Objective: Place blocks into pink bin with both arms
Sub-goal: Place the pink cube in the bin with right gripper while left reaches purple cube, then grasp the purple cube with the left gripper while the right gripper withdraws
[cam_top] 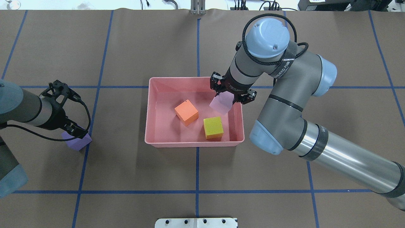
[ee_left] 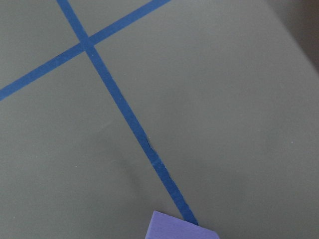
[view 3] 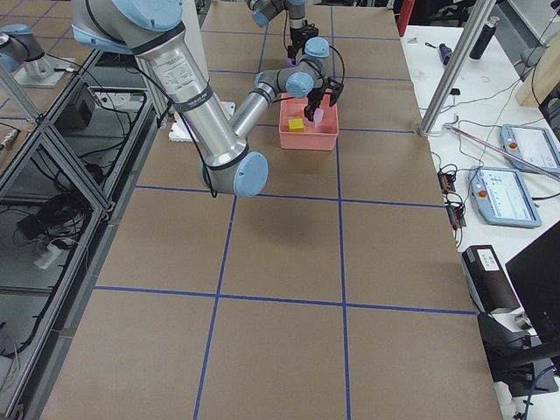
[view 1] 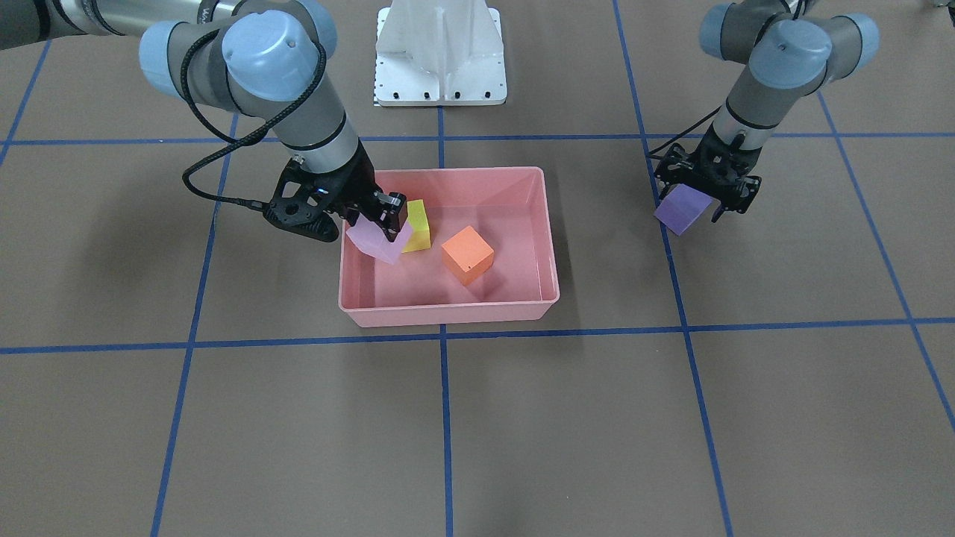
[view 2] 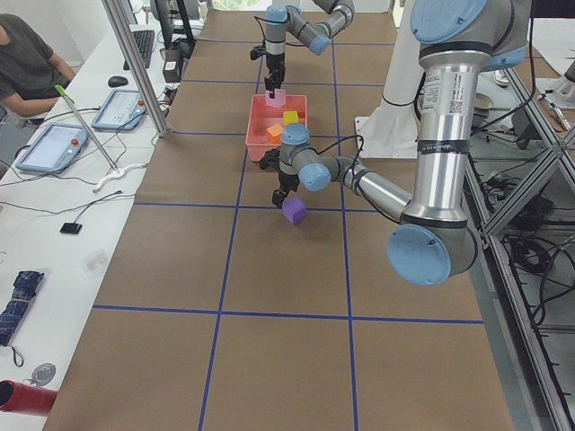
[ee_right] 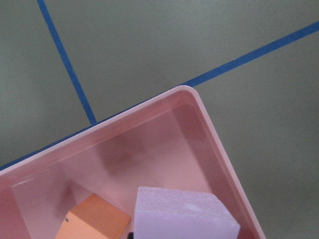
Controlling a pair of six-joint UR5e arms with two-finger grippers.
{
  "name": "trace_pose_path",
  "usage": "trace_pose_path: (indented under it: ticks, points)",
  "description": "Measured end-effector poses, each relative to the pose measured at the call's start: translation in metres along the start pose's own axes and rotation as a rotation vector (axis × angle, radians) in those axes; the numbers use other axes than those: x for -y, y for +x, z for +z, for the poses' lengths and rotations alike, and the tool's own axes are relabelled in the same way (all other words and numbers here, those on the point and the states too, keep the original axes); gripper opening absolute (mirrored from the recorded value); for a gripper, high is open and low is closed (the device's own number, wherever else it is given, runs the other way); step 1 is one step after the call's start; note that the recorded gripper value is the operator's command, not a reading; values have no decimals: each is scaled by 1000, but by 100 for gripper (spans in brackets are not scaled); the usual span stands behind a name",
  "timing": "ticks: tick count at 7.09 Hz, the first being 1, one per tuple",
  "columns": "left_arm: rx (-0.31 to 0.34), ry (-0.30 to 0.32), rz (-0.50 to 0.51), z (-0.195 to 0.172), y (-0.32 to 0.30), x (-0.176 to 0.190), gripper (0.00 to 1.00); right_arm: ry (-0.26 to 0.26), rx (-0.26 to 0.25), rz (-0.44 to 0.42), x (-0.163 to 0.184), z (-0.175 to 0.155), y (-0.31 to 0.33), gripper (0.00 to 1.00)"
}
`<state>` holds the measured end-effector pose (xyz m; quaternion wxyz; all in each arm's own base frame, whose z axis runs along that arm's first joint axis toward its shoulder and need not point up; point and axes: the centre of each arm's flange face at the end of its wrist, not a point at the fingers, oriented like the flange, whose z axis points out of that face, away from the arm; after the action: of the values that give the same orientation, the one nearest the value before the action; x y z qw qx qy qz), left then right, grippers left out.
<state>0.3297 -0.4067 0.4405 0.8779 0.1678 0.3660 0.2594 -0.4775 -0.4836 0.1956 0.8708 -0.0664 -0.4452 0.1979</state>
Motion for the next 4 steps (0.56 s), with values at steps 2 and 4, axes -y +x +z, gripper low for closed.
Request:
trace_pose_path:
  ticks: [2, 4]
  points:
    - [4, -22, 51, 9, -3, -8, 100, 17, -11, 2, 4, 14, -9, 100]
    - [-5, -45, 60, 22, 3, -12, 100, 37, -15, -3, 5, 20, -13, 100]
